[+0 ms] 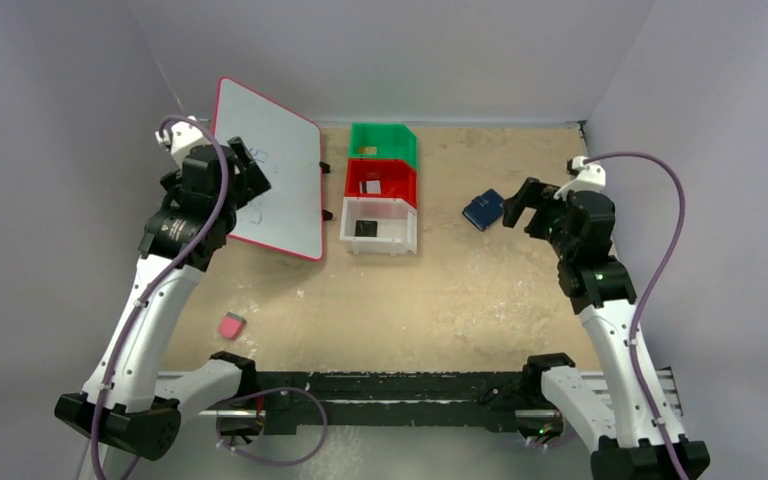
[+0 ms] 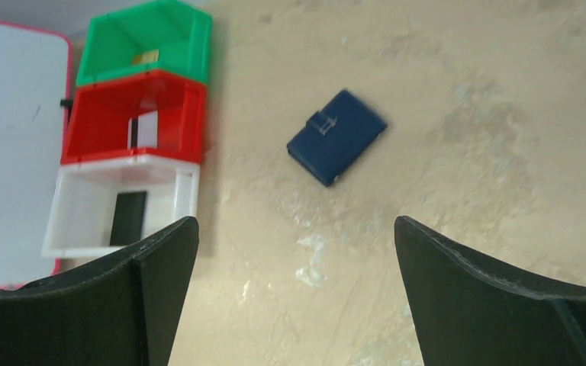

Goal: Take the credit cards out of the card holder

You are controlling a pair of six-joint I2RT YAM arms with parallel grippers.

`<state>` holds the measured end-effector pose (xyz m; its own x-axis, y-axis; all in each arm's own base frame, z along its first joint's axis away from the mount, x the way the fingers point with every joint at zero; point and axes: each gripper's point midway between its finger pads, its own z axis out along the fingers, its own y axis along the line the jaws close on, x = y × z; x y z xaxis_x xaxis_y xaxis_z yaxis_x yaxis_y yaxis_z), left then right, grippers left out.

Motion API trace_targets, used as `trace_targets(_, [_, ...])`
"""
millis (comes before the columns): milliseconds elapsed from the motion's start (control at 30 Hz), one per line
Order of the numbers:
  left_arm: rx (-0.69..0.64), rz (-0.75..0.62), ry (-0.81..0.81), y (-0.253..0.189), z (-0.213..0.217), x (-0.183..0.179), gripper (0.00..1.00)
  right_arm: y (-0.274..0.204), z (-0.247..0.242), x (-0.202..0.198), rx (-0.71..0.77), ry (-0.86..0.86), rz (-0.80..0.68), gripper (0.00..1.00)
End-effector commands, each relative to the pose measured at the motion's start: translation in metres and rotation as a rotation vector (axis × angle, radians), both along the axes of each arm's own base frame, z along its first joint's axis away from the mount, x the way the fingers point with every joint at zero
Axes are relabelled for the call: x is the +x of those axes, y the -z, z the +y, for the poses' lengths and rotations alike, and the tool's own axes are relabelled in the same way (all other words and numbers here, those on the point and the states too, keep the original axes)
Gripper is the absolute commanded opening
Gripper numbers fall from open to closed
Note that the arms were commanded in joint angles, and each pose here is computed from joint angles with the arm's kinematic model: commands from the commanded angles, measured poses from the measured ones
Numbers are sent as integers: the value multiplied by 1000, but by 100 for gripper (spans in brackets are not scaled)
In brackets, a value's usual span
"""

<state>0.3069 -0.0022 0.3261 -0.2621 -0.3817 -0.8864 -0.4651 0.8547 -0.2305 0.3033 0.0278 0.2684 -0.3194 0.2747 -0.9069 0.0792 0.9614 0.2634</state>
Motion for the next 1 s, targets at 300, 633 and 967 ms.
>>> trace_targets(300, [-309,213,565,84,-163,12,96,54,46,-20,240,-171,147,100])
trace_targets(633, [-310,369,586,166,-203,23,92,67,56,-23,306,-194,219,100])
trace_targets(967, [-125,434,384,218,-164,50,92,69,55,-27,310,-181,250,100])
